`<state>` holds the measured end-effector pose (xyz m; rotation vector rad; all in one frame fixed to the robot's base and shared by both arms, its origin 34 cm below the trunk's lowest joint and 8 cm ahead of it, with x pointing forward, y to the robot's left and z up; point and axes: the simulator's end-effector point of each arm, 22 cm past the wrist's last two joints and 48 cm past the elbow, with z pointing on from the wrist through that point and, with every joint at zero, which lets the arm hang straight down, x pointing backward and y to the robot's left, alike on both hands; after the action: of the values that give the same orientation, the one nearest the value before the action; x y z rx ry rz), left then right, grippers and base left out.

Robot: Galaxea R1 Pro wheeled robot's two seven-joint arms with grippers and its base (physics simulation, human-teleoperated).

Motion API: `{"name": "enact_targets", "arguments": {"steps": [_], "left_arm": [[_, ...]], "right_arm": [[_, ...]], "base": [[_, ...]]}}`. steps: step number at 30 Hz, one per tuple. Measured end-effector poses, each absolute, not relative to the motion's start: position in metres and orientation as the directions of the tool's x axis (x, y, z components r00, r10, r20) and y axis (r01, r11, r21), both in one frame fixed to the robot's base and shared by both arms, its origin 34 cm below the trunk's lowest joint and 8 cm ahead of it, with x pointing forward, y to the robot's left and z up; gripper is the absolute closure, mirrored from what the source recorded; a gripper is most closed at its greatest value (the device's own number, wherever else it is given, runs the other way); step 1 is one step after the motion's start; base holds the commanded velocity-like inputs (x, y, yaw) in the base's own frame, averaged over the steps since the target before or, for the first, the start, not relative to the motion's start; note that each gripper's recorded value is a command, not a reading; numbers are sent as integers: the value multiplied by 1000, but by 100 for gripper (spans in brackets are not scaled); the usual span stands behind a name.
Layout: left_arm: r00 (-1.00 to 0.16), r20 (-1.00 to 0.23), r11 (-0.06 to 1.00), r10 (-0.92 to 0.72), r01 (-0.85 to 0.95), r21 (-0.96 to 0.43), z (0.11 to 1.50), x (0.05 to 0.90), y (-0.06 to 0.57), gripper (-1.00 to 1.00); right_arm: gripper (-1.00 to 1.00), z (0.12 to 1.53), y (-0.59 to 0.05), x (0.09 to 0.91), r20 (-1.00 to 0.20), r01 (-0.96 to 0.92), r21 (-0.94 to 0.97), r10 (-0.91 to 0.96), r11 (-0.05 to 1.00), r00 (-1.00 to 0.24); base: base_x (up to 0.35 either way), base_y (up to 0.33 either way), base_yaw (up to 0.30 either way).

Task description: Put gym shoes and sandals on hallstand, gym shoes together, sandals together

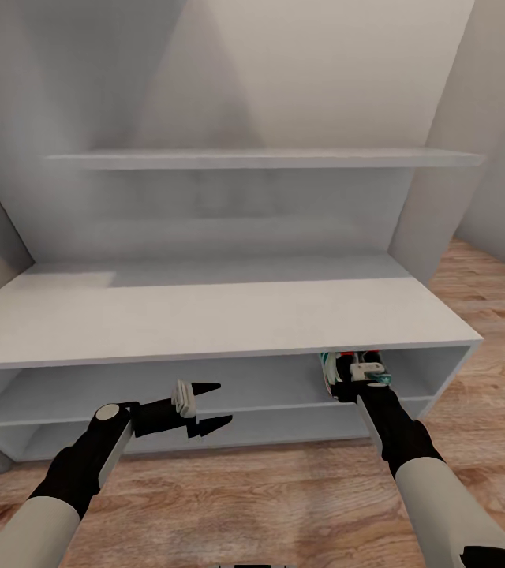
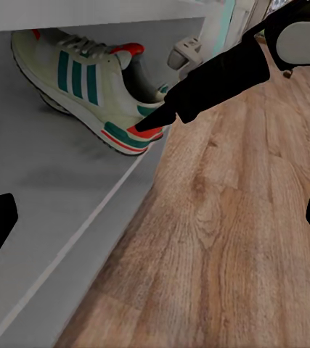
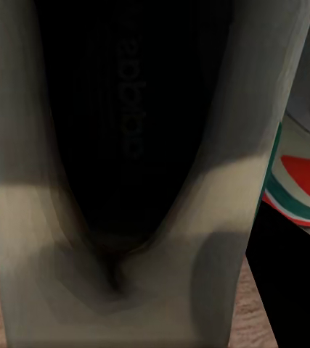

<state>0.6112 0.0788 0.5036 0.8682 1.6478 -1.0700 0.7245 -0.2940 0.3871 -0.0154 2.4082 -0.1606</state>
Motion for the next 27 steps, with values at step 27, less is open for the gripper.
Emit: {"name": "enact_targets", "arguments": {"steps": [27], "left_arm": [[-293, -954, 364, 62, 897, -252, 504, 611, 79, -100]], "right_arm": [[100, 387, -294, 724, -663, 33, -120, -55, 992, -747]], "base": [[45, 0, 0]]}}
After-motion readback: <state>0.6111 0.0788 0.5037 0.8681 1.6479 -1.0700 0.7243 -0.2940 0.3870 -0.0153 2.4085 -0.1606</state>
